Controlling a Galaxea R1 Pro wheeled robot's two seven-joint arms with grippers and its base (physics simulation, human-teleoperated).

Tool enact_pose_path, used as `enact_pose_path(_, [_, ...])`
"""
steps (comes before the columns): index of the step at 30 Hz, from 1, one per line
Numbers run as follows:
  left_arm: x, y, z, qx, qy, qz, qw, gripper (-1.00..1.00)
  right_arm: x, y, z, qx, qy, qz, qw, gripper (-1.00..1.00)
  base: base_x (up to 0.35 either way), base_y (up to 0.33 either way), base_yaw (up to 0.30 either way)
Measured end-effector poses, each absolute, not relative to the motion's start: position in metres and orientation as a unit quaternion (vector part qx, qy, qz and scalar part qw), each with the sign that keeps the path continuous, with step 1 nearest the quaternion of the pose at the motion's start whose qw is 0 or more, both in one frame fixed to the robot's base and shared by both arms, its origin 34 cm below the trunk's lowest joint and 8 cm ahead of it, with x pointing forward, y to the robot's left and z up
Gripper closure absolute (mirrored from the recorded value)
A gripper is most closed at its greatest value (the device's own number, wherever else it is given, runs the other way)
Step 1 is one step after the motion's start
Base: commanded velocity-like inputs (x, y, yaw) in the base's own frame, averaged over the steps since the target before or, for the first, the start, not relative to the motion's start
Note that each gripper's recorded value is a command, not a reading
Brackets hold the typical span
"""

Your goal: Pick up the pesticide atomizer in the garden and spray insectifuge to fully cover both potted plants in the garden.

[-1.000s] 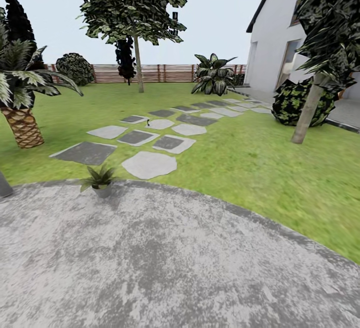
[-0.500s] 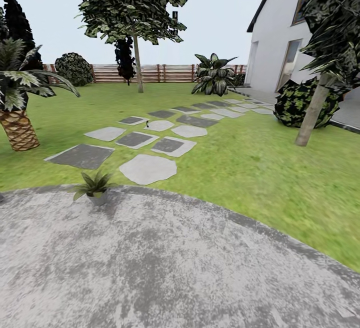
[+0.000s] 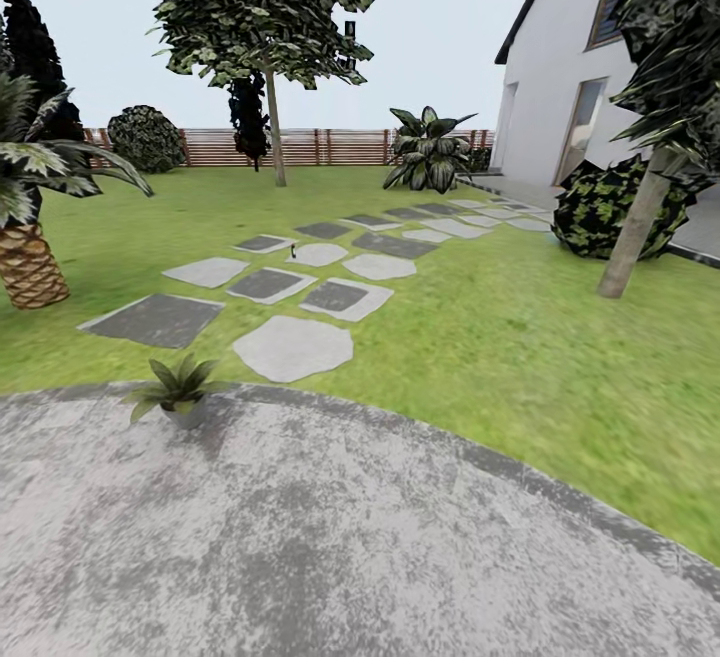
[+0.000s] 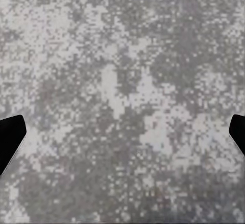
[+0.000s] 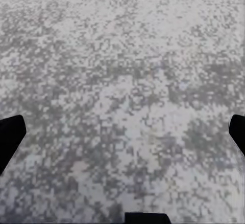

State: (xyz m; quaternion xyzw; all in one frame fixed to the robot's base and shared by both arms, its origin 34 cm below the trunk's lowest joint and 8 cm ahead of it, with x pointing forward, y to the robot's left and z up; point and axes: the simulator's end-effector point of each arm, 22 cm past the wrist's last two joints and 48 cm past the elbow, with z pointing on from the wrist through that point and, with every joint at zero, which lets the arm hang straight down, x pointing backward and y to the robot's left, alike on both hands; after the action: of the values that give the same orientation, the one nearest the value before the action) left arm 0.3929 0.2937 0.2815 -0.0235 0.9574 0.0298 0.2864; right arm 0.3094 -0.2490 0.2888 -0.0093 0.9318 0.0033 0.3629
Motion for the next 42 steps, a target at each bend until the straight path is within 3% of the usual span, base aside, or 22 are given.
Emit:
enact_pose_path(23, [0.393, 0.294, 0.281, -0.023, 0.957, 0.030, 0.286, -1.00, 0.382, -0.241, 0.325, -0.003, 0.892, 0.006, 0.451, -1.00, 0.275, 0.000, 0.000])
enact_pose_path(30, [0.393, 0.291, 0.281, -0.019, 0.958, 0.027, 0.286, -1.00, 0.443, -0.243, 0.368, -0.004, 0.852, 0.005, 0.523, -1.00, 0.276, 0.000, 0.000])
enact_pose_path(42, [0.393, 0.293, 0.281, -0.027, 0.957, 0.029, 0.286, -1.00, 0.433, -0.242, 0.359, -0.011, 0.860, 0.008, 0.510, -1.00, 0.283, 0.000, 0.000])
